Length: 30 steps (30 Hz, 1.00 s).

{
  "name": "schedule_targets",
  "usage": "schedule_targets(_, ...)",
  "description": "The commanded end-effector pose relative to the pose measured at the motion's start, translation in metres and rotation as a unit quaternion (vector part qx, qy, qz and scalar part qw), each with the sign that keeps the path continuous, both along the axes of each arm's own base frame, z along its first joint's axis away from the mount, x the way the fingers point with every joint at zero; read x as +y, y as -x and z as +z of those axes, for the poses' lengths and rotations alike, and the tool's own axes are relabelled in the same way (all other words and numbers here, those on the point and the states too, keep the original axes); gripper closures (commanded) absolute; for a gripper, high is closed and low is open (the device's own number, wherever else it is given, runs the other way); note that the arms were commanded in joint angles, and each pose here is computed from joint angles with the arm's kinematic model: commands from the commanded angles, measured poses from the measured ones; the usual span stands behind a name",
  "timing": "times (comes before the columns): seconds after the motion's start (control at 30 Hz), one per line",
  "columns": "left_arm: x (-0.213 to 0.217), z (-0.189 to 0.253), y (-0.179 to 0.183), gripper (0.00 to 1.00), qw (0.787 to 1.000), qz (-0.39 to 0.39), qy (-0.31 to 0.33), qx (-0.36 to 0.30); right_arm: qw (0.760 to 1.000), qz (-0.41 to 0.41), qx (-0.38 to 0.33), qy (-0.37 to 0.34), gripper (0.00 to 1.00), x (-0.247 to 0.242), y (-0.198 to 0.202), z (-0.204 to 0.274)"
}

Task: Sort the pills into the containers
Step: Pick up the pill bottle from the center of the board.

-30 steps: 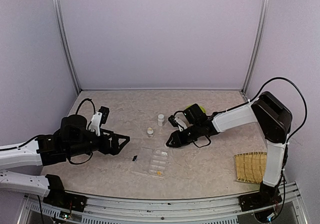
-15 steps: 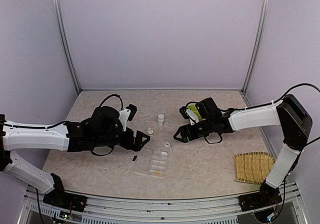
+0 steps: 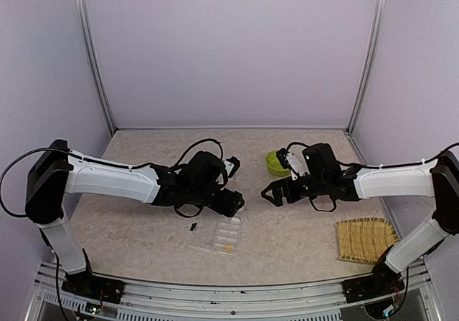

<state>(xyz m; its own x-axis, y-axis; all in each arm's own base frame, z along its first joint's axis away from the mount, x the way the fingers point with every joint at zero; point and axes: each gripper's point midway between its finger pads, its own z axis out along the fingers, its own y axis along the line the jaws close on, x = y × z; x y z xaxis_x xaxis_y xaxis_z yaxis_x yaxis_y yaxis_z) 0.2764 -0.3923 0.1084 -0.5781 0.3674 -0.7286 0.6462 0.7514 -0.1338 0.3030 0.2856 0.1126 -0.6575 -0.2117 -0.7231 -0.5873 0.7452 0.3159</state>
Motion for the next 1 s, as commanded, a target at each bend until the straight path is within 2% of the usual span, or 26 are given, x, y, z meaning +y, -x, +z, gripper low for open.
schedule_targets(0.0,-0.017,-0.013,-0.004,0.2,1.0,-0.017,-0.025,-0.002,0.999,-0.012,-0.032,-0.027,0.0,-0.012,-0.002,0.016)
schedule_targets(0.07,-0.024,-0.019,-0.008,0.24,0.999,-0.019,-0.033,-0.001,0.999,-0.015,-0.037,-0.033,0.01,-0.017,0.0,0.018)
schedule_targets(0.23,-0.029,-0.031,-0.021,0.24,0.998,0.0,-0.061,-0.005,0.997,-0.038,-0.058,-0.02,0.03,-0.034,0.002,0.02)
schedule_targets(0.37,-0.02,-0.021,-0.034,0.14,0.997,0.034,-0.065,-0.028,0.997,-0.039,-0.069,-0.018,0.04,-0.04,0.007,0.022)
schedule_targets(0.6,0.015,0.012,-0.068,0.14,0.99,0.107,-0.07,-0.06,0.997,-0.036,-0.068,-0.017,0.05,-0.043,0.012,0.017)
schedule_targets(0.8,0.049,-0.003,-0.094,0.19,0.985,0.149,-0.087,-0.029,0.997,-0.031,-0.065,-0.02,0.05,-0.041,0.013,0.017)
schedule_targets(0.97,0.054,-0.024,-0.099,0.22,0.986,0.141,-0.093,0.003,0.997,-0.031,-0.067,-0.021,0.06,-0.04,0.013,0.02)
